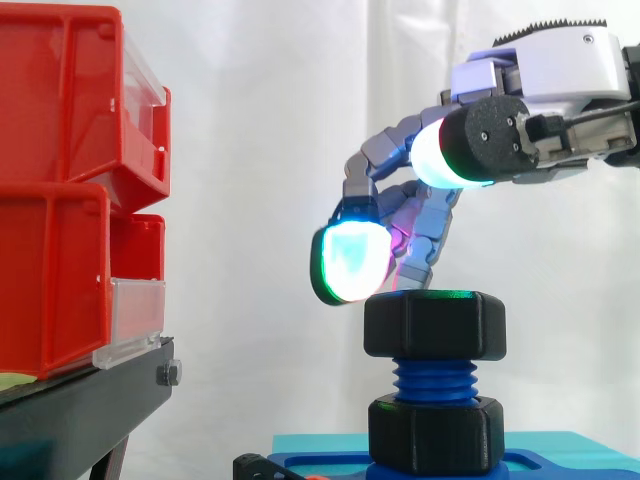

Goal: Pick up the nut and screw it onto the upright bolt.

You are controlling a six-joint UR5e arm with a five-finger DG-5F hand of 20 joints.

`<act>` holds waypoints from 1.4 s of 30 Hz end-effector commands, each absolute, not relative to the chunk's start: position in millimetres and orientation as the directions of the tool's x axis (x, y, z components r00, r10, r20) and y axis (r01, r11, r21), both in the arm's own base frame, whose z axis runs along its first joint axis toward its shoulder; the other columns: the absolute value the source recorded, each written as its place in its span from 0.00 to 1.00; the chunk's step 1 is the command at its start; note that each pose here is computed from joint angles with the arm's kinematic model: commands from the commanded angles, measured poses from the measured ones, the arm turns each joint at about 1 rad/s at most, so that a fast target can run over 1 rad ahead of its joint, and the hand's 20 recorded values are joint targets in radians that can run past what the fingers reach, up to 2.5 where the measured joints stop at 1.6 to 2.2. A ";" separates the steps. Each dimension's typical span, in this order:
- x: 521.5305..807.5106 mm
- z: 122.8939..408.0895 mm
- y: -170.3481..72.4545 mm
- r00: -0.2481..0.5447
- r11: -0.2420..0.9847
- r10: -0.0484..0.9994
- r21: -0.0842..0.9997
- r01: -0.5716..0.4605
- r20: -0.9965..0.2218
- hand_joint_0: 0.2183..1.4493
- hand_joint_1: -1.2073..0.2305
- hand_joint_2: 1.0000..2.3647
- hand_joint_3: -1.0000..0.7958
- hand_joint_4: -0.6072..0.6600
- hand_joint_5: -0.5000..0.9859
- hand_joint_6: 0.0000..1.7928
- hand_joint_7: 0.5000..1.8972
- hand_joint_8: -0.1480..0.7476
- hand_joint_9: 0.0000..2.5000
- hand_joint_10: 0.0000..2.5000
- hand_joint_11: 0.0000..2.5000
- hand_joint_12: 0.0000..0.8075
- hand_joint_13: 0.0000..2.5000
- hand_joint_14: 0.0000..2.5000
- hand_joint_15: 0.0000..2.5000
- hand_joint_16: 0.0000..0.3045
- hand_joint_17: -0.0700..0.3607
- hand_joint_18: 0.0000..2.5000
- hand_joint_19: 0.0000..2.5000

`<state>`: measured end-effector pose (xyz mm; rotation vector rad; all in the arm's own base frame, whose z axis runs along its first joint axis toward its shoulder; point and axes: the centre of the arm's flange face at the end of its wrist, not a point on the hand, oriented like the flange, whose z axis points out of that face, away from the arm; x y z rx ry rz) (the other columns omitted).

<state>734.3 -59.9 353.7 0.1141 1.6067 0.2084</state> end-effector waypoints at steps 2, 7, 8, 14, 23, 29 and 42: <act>735.3 357.2 -59.9 -0.043 0.978 0.197 0.200 -0.058 -0.979 0.24 0.68 0.00 0.28 0.65 0.28 0.28 0.19 0.44 0.39 0.00 0.00 0.31 0.27 0.00 0.00 0.09 0.30 0.12 0.00; 737.2 356.6 -53.3 -0.035 0.978 0.198 0.200 -0.066 -0.980 0.23 0.70 0.00 0.28 0.64 0.26 0.28 0.12 0.41 0.32 0.00 0.00 0.33 0.21 0.00 0.00 0.10 0.32 0.06 0.00; 737.9 357.6 -51.0 -0.031 0.978 0.197 0.199 -0.070 -0.980 0.23 0.71 0.00 0.28 0.64 0.26 0.28 0.11 0.41 0.31 0.00 0.00 0.34 0.19 0.00 0.00 0.10 0.32 0.04 0.00; 744.0 343.8 -21.3 -0.049 0.974 0.205 0.208 -0.091 -0.978 0.22 0.74 0.00 0.28 0.63 0.27 0.28 0.11 0.40 0.26 0.00 0.00 0.36 0.15 0.00 0.00 0.11 0.33 0.00 0.00; 740.9 338.4 5.3 -0.090 0.971 0.221 0.228 -0.078 -0.971 0.22 0.74 0.00 0.28 0.62 0.28 0.28 0.16 0.41 0.25 0.00 0.00 0.38 0.13 0.00 0.00 0.11 0.33 0.00 0.00; 740.2 337.8 7.3 -0.096 0.970 0.222 0.230 -0.078 -0.970 0.23 0.74 0.00 0.28 0.64 0.29 0.28 0.21 0.41 0.25 0.00 0.00 0.38 0.13 0.00 0.00 0.11 0.33 0.00 0.00; 736.9 335.1 2.8 -0.125 0.974 0.205 0.215 -0.074 -0.971 0.23 0.73 0.00 0.28 0.66 0.29 0.28 0.26 0.43 0.26 0.00 0.00 0.38 0.15 0.00 0.00 0.11 0.33 0.00 0.00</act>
